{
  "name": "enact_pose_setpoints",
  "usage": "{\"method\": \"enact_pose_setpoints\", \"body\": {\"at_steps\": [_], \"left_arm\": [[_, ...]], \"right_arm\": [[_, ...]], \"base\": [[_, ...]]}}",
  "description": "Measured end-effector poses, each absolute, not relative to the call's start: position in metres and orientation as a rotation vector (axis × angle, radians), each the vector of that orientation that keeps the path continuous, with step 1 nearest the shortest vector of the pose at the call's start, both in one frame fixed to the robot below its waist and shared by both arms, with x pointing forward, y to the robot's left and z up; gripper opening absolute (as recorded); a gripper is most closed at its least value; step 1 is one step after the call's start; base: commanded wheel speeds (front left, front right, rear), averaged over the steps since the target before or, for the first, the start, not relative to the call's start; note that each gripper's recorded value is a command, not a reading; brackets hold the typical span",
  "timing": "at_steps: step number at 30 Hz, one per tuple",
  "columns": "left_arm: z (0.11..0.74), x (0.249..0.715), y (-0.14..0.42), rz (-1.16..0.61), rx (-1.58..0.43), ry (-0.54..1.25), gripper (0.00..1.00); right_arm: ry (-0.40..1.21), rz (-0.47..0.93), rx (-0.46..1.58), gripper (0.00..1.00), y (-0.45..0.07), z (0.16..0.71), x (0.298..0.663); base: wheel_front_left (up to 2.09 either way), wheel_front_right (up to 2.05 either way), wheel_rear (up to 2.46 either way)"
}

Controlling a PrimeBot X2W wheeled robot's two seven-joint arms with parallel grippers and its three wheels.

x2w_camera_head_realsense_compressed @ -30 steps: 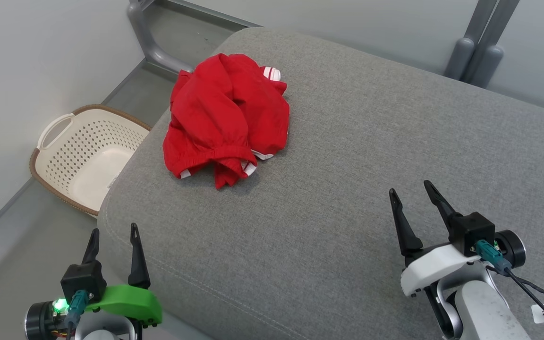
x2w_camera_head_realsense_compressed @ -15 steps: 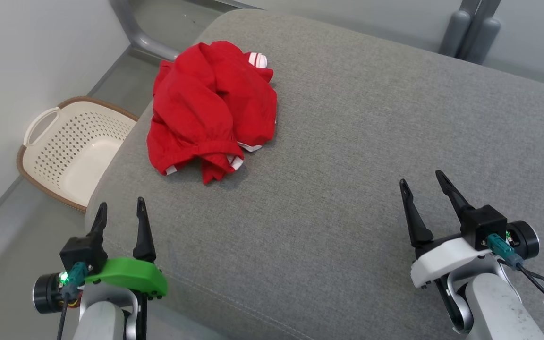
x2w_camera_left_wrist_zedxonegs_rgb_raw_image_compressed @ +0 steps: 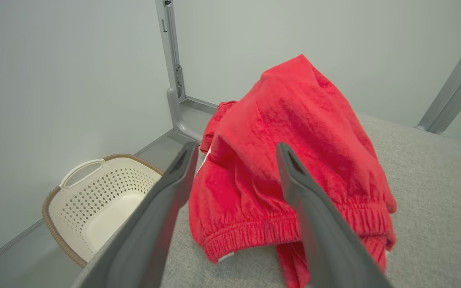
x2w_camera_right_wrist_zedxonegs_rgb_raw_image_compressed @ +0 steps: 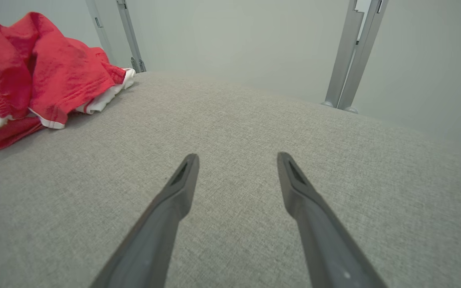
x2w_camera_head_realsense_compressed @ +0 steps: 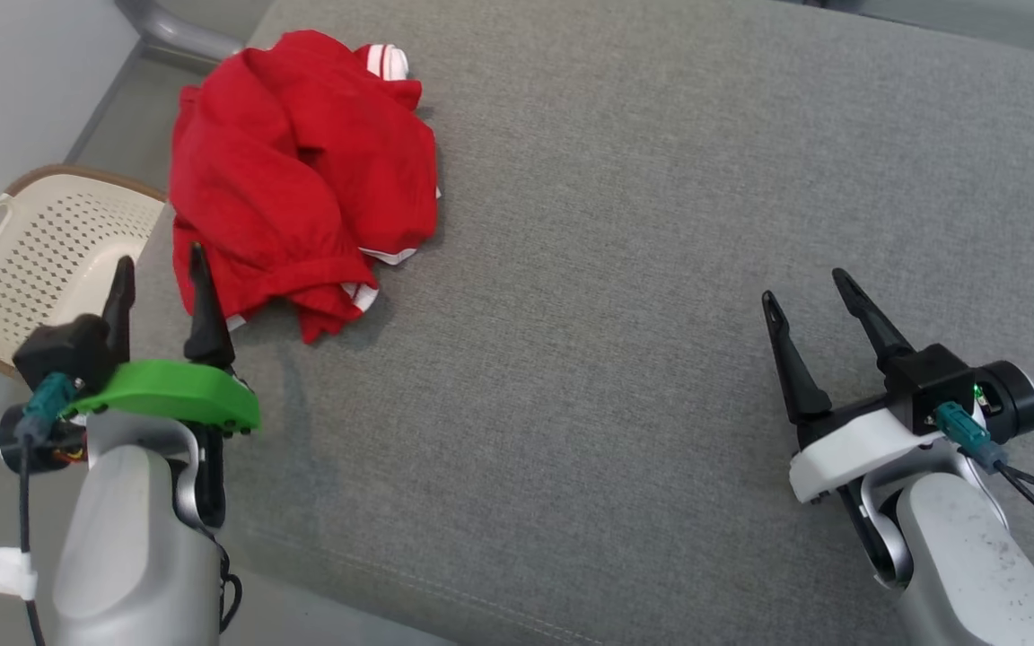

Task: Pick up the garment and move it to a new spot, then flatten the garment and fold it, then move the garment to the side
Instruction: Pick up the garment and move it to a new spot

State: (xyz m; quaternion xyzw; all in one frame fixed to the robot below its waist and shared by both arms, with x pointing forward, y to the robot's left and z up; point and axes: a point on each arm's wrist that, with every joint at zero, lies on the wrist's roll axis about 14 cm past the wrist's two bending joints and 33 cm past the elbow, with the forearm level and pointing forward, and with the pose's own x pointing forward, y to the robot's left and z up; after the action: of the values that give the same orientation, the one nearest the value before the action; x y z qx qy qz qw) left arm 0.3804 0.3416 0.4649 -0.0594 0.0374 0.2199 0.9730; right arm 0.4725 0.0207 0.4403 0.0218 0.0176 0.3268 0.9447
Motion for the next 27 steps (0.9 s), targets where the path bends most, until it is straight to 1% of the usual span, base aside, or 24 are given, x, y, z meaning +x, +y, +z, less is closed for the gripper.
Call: {"method": "enact_pose_setpoints", "body": {"at_steps": [4, 8, 11, 19, 20, 21, 22, 27], "left_arm": [[0.466, 0.411, 0.345, 0.411, -0.104, 0.078, 1.0], [0.456, 0.445, 0.338, 0.353, -0.071, 0.116, 1.0], [0.446, 0.463, 0.336, 0.331, -0.066, 0.149, 1.0], [0.386, 0.48, 0.33, 0.334, -0.133, 0.369, 1.0], [0.381, 0.48, 0.328, 0.332, -0.138, 0.388, 0.97], [0.374, 0.479, 0.326, 0.334, -0.149, 0.408, 0.59], [0.369, 0.479, 0.324, 0.336, -0.159, 0.422, 0.0], [0.361, 0.483, 0.32, 0.334, -0.171, 0.433, 0.0]], "right_arm": [[0.045, 0.644, 0.049, 1.0, 0.012, 0.432, 0.481], [0.063, 0.614, 0.057, 1.0, 0.0, 0.421, 0.486], [0.074, 0.595, 0.06, 1.0, -0.007, 0.414, 0.489], [0.089, 0.543, 0.065, 1.0, -0.026, 0.405, 0.496], [0.09, 0.539, 0.065, 1.0, -0.027, 0.405, 0.496], [0.092, 0.533, 0.065, 1.0, -0.029, 0.404, 0.496], [0.093, 0.527, 0.066, 1.0, -0.031, 0.403, 0.497], [0.1, 0.503, 0.066, 1.0, -0.039, 0.4, 0.499]], "base": [[0.0, 0.0, 0.0], [0.0, 0.0, 0.0], [0.0, 0.0, 0.0], [0.0, 0.0, 0.0], [0.0, 0.0, 0.0], [0.0, 0.0, 0.0], [0.0, 0.0, 0.0], [0.0, 0.0, 0.0]]}}
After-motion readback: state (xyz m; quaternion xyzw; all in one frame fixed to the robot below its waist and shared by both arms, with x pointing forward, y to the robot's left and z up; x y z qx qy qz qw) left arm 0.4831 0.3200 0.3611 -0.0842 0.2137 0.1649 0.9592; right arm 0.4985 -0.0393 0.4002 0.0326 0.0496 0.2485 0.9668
